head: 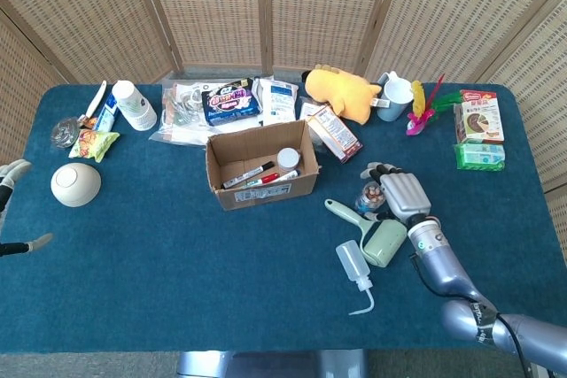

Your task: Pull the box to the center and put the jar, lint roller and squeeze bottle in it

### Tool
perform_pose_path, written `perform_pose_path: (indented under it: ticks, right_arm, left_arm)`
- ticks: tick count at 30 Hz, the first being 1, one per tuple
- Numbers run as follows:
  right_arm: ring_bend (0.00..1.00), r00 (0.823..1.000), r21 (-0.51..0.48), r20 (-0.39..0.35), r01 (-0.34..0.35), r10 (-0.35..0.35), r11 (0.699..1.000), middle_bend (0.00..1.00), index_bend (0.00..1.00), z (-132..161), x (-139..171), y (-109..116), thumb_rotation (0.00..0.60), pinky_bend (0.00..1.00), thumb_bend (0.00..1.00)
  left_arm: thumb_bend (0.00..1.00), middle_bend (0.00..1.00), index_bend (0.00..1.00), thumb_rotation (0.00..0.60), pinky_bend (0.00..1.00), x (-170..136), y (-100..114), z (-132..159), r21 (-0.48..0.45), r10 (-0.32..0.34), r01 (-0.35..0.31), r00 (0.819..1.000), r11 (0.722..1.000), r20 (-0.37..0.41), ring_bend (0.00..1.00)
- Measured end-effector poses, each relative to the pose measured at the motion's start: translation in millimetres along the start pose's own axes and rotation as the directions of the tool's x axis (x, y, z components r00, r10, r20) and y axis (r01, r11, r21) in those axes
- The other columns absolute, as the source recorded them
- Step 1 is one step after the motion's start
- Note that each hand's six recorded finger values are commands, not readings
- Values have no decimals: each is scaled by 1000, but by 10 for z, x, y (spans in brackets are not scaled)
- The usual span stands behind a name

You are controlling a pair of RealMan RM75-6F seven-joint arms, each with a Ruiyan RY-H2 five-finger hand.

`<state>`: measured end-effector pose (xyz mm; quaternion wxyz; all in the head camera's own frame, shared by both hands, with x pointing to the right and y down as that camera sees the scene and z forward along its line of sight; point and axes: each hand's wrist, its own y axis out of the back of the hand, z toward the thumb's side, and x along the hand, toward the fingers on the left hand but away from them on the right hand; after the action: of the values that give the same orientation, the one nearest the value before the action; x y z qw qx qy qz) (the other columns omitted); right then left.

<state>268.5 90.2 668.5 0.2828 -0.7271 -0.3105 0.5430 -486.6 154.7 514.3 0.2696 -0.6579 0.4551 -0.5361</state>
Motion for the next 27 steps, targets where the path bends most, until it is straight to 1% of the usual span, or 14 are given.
perform_pose_path:
  ticks: [3, 7, 10, 14, 17, 20, 27]
  right_arm:
    - [305, 1000, 13, 9, 14, -14, 1000, 313, 406, -51, -20, -21, 600, 372, 48]
    - [390, 999, 21, 9, 36, -36, 999, 399, 520, -85, -25, -28, 600, 459, 165]
    - [403, 998, 26, -1, 67, -67, 997, 415, 542, -94, -14, -4, 600, 468, 202]
    - [413, 995, 13, -19, 100, -99, 995, 431, 563, -109, 36, 31, 600, 471, 223]
    - [421, 990, 13, -40, 138, -137, 990, 444, 579, -94, 110, 148, 600, 482, 251]
    - [421, 984, 14, -66, 170, -168, 985, 445, 580, -58, 214, 310, 600, 492, 285]
    - [421, 960, 4, -109, 261, -259, 965, 445, 576, 40, 476, 805, 600, 492, 284]
  left_arm:
    - [50, 0, 0, 600, 70, 0, -3, 1, -1, -3, 3, 1000, 1000, 1, 0]
    - [51, 0, 0, 600, 70, 0, -10, 5, 1, -4, 4, 1000, 1000, 2, 0]
    - [50, 0, 0, 600, 71, 5, -27, 7, 3, -10, 10, 1000, 1000, 1, 0]
    - [51, 0, 0, 600, 71, 9, -42, 18, 7, -13, 13, 1000, 1000, 1, 0]
    - [50, 0, 0, 600, 71, 12, -40, 8, 6, -14, 14, 1000, 1000, -3, 0]
    - [50, 0, 0, 600, 71, 13, -34, -4, 4, -13, 13, 1000, 1000, -7, 0]
    - [50, 0, 0, 600, 71, 15, -32, -6, 0, -15, 15, 1000, 1000, -7, 0]
